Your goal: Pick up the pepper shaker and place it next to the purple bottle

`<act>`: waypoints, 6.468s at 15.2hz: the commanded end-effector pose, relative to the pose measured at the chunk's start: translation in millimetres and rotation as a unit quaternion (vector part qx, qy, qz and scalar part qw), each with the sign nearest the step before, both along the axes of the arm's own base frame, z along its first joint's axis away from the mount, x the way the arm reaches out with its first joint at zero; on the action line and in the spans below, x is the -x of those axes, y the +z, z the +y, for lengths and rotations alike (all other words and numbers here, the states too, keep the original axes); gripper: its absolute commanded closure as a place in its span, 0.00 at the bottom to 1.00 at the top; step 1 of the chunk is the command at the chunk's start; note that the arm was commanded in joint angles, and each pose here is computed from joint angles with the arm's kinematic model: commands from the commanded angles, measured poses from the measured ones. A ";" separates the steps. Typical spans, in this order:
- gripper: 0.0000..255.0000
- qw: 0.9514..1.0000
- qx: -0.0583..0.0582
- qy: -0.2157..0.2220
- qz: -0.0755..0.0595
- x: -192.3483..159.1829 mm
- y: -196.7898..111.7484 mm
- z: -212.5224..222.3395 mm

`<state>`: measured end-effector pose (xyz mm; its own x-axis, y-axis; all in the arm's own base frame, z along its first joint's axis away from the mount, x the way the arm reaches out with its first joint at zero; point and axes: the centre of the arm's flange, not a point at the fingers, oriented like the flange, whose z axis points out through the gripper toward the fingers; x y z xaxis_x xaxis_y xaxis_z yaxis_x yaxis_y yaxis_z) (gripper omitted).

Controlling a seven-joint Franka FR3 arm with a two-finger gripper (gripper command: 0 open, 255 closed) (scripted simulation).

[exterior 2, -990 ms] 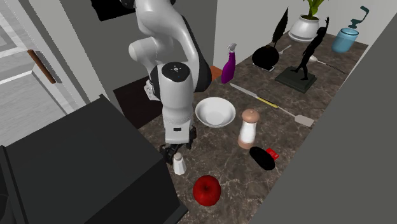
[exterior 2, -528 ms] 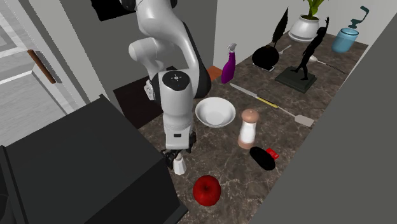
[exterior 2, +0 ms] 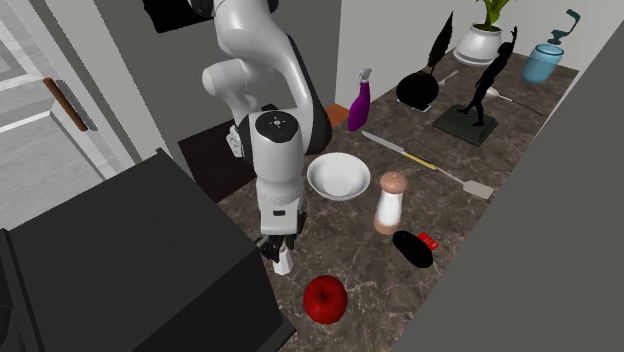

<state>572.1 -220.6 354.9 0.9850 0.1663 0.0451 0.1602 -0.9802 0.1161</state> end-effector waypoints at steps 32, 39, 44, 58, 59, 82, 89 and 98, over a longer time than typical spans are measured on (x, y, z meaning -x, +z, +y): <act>1.00 1.000 0.000 0.000 0.000 0.1 131.6 -0.2; 1.00 1.000 0.000 0.000 0.000 0.1 168.6 -0.2; 1.00 1.000 0.000 0.000 0.000 0.1 195.0 -0.2; 1.00 1.000 0.000 0.000 0.000 0.1 268.9 -0.2; 1.00 1.000 0.000 0.000 0.000 0.1 274.2 -0.2; 1.00 1.000 0.000 0.000 0.000 48.8 315.9 191.7; 1.00 1.000 0.000 0.000 0.000 71.5 315.9 281.3; 1.00 1.000 0.000 0.000 0.000 100.7 316.0 396.5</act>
